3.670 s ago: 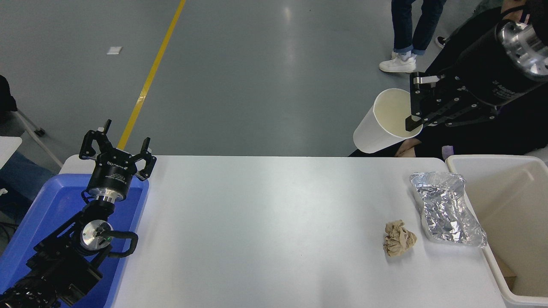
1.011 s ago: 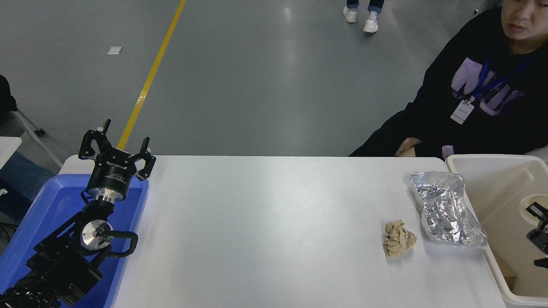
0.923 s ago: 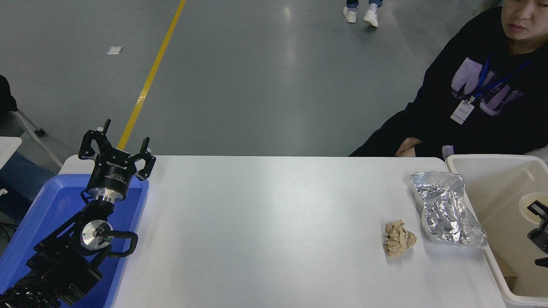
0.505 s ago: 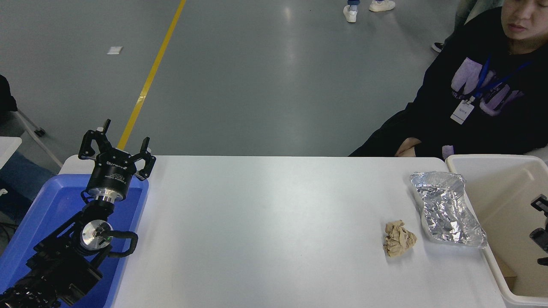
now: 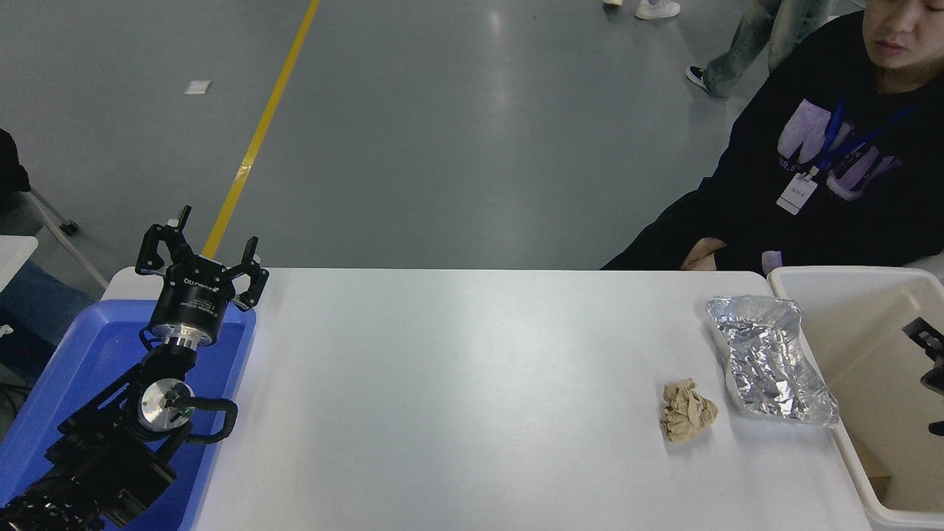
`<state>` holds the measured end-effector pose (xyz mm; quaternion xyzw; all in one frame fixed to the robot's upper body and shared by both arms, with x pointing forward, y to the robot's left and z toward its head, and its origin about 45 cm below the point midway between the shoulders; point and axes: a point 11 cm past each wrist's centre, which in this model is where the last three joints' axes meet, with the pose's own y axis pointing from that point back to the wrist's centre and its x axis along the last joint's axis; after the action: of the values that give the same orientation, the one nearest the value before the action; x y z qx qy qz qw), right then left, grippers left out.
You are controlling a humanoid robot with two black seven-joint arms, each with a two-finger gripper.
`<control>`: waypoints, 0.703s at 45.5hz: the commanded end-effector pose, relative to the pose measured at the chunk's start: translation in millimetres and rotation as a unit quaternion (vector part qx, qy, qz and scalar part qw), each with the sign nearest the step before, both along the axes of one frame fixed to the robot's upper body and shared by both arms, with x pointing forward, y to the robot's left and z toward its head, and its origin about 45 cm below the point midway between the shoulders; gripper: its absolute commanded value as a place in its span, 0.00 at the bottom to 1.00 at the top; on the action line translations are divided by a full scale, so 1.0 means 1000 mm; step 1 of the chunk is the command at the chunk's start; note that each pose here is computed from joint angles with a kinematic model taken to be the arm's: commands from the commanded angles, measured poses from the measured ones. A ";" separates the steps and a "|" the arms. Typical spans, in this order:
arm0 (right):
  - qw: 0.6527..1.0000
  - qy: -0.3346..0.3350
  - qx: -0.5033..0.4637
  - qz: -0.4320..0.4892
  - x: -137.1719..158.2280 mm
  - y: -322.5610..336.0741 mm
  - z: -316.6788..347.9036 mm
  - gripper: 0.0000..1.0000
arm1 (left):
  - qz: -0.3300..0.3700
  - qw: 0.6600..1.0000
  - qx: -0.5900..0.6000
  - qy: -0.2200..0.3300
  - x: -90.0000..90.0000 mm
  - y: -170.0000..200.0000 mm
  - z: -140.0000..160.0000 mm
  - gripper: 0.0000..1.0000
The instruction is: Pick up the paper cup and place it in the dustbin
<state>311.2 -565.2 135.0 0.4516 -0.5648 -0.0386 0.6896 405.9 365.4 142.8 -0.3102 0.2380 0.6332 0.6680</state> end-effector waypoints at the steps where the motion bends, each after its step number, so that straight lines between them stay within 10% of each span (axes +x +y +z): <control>1: 0.996 0.076 0.040 0.035 -0.018 0.027 0.034 1.00 | 0.000 1.000 0.000 0.000 0.000 0.000 0.000 0.98; 32: 0.848 0.340 0.241 0.328 0.034 0.247 0.165 1.00 | 0.000 1.000 0.000 0.001 -0.001 0.000 -0.001 0.98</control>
<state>336.7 -394.8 236.0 0.6877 -0.2327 -0.1240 0.6764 405.8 365.3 142.8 -0.3100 0.2381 0.6328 0.6684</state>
